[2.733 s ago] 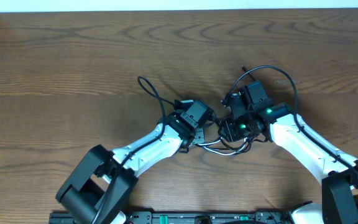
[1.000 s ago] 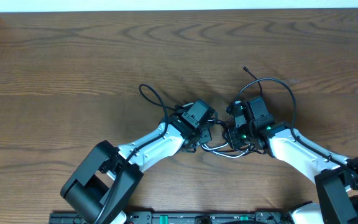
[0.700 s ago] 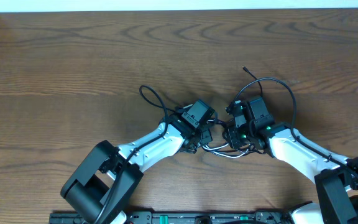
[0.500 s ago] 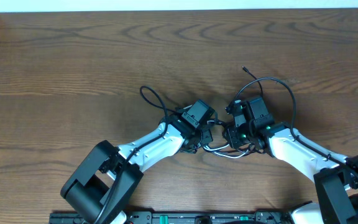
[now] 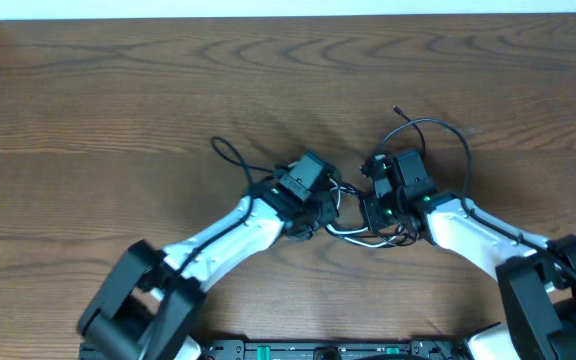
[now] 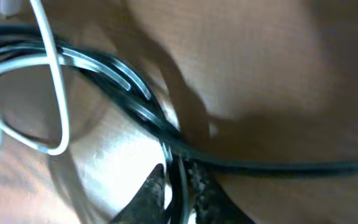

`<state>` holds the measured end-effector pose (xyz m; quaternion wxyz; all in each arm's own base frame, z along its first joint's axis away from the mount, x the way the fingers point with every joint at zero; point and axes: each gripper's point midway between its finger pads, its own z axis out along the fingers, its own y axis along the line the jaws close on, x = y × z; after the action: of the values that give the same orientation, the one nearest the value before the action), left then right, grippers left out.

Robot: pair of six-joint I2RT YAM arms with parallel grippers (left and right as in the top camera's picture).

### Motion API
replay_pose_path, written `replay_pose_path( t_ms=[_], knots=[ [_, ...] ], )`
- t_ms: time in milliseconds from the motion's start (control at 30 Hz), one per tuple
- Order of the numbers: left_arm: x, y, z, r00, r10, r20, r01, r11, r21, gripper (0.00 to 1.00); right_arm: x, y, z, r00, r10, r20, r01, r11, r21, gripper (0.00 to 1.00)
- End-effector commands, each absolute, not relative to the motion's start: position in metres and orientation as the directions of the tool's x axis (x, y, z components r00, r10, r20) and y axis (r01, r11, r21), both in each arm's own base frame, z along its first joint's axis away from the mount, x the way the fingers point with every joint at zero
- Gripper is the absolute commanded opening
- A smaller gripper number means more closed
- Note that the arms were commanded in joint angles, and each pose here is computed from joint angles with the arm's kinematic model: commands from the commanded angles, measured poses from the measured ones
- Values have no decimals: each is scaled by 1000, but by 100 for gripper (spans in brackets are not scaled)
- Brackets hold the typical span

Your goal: Untangle cables

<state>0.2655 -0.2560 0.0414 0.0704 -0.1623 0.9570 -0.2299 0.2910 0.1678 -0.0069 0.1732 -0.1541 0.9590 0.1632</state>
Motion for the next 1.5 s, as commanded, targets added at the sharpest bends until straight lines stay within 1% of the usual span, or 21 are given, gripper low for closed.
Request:
replay_pose_path(
  t_ms=[0,100,233,433,667,933,1000,1033,1067,1100,1133,1233,1367,1467],
  knots=[
    [271,-251,64,-936,-346,-60,-264,807,-529,7,250,139,-64,-945,-265,-190,-299,937,180,11],
    [275,-249,78,-941,-335,-52,-246,781,-574,7,249,135,-69,-948,-265,-176,-294,942,162,7],
    [276,-247,91,-948,-318,-7,-242,734,-635,7,252,125,-71,-948,-264,-178,-284,953,103,1],
    [279,-245,108,-969,-243,49,-201,651,-732,7,255,117,-72,-948,-263,-181,-277,960,53,1],
    [287,-229,127,-985,-166,36,-124,554,-823,7,256,115,-72,-947,-263,-183,-274,961,38,1],
    [294,-210,149,-987,-151,60,-120,431,-894,7,258,109,-72,-947,-262,-188,-268,963,6,2],
    [296,-205,150,-988,-149,47,-106,420,-901,8,258,110,-72,-947,-262,-188,-268,963,6,3],
    [296,-203,149,-988,-149,41,-102,426,-899,8,258,110,-72,-946,-263,-188,-268,963,6,4],
    [295,-201,146,-988,-152,38,-102,440,-892,12,258,110,-72,-946,-263,-188,-268,963,6,4],
    [294,-197,139,-985,-164,45,-118,469,-875,16,258,110,-72,-946,-263,-188,-268,963,6,4],
    [292,-194,131,-981,-184,65,-151,505,-850,17,258,110,-72,-946,-263,-188,-268,963,6,5],
    [279,-185,104,-970,-222,101,-222,629,-745,33,258,110,-71,-946,-262,-189,-268,963,7,6],
    [264,-185,81,-973,-214,87,-220,746,-629,47,258,110,-71,-946,-262,-189,-268,963,8,6],
    [256,-190,71,-981,-186,55,-184,803,-567,49,259,110,-71,-946,-262,-190,-268,963,8,6]
  ],
)
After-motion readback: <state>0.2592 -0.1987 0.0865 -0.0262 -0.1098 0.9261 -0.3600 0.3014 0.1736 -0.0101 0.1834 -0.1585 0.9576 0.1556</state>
